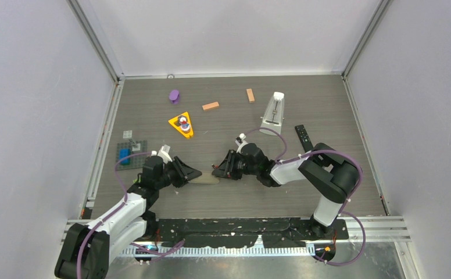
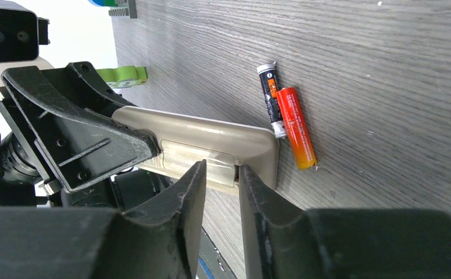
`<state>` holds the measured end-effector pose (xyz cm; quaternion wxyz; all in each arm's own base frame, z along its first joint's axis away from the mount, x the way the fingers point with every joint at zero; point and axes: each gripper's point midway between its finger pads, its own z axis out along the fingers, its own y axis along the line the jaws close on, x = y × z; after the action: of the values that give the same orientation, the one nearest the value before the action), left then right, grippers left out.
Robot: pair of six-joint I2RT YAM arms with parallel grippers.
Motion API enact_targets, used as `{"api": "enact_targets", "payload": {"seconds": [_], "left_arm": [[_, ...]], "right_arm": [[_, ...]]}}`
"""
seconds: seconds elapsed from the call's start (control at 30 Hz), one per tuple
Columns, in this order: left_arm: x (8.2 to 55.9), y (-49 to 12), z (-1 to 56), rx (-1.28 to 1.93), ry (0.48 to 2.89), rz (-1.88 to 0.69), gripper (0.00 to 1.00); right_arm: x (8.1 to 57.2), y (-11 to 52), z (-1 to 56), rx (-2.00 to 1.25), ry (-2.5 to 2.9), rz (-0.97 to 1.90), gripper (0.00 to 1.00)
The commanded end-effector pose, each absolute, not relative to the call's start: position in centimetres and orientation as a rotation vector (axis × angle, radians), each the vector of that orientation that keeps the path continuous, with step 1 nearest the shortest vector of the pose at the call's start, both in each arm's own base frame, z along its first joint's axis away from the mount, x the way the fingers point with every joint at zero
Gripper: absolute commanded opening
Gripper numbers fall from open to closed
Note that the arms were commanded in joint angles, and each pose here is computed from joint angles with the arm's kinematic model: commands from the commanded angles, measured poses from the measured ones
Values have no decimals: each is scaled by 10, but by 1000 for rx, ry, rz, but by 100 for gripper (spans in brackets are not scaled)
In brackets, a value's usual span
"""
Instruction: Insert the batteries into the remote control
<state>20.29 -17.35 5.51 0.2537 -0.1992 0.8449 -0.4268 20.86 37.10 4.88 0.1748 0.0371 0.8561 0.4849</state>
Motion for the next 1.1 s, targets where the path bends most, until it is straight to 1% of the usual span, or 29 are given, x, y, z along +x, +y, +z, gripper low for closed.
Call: {"api": "enact_targets", "payload": {"seconds": [0.0, 0.17, 0.4, 0.67, 1.07], "left_arm": [[177, -156, 10, -595, 2461, -991, 0], [176, -155, 9, -597, 2462, -989, 0], [177, -156, 9, -596, 2464, -992, 0], [176, -157, 8, -597, 2468, -1001, 0], [175, -158, 5, -601, 2477, -1006, 0]], "right_arm": [[208, 370, 35, 112, 2482, 1296, 36], [207, 367, 30, 122, 2509, 1267, 46], [203, 370, 24, 124, 2543, 1282, 50], [198, 380, 35, 184, 2478, 1502, 50], [193, 392, 53, 253, 2374, 1741, 48]]}}
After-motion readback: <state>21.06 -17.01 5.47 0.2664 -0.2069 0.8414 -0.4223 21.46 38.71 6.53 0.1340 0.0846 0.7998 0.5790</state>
